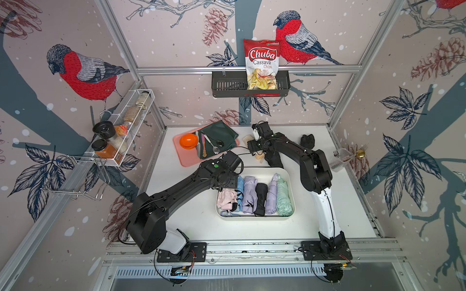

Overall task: Put the umbrella into the storage box
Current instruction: Place the umbrella in the storage box, then pick up the umbrella from the center of the board.

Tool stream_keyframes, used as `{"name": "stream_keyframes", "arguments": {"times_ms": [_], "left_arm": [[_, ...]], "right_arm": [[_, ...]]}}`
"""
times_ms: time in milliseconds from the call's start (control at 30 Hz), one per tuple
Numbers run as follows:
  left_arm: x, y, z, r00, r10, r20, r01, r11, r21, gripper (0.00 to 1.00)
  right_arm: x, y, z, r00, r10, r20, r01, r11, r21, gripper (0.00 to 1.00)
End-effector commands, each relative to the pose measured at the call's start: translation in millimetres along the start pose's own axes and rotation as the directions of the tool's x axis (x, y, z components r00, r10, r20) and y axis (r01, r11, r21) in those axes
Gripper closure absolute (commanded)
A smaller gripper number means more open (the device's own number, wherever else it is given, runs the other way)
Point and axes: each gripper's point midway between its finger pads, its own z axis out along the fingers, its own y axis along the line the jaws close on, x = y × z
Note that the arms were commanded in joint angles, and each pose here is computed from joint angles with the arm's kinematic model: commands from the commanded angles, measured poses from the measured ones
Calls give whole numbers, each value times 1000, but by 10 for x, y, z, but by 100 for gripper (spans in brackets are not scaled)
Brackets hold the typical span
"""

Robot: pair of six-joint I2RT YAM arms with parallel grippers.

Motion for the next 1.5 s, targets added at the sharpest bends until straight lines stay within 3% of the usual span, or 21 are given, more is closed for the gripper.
{"name": "stream_keyframes", "arguments": {"times_ms": [0, 200, 367, 467, 800, 967, 1167, 1467], "left_arm": [[-97, 16, -109, 999, -28, 36, 28, 1000, 5, 24], [-266, 55, -193, 991, -80, 104, 77, 997, 26, 17], [-439, 125, -201, 974, -149, 172, 140, 988, 65, 3], [-547, 213, -205, 954, -207, 217, 191, 977, 92, 2], [-739, 609, -286, 840, -387, 381, 350, 922, 165, 2], [-728, 772, -304, 792, -440, 423, 405, 897, 175, 2], [-698, 846, -211, 781, -456, 426, 424, 889, 174, 2], [-709, 827, -108, 778, -481, 405, 433, 877, 211, 2]], "right_arm": [[7, -50, 87, 999, -38, -16, 39, 999, 21, 9], [16, -102, 278, 998, -55, -38, 57, 997, 45, 8], [66, -80, 407, 996, -70, -60, 72, 997, 33, 12], [110, -47, 451, 995, -69, -72, 70, 997, 15, 17], [68, 129, 423, 994, -85, -62, 85, 996, 2, 53], [-179, 139, 233, 998, -68, -3, 68, 996, 49, 69], [-506, 214, -166, 996, 0, 94, -7, 997, 72, 83], [-716, 476, -783, 975, 114, 193, -129, 990, 65, 86]]}}
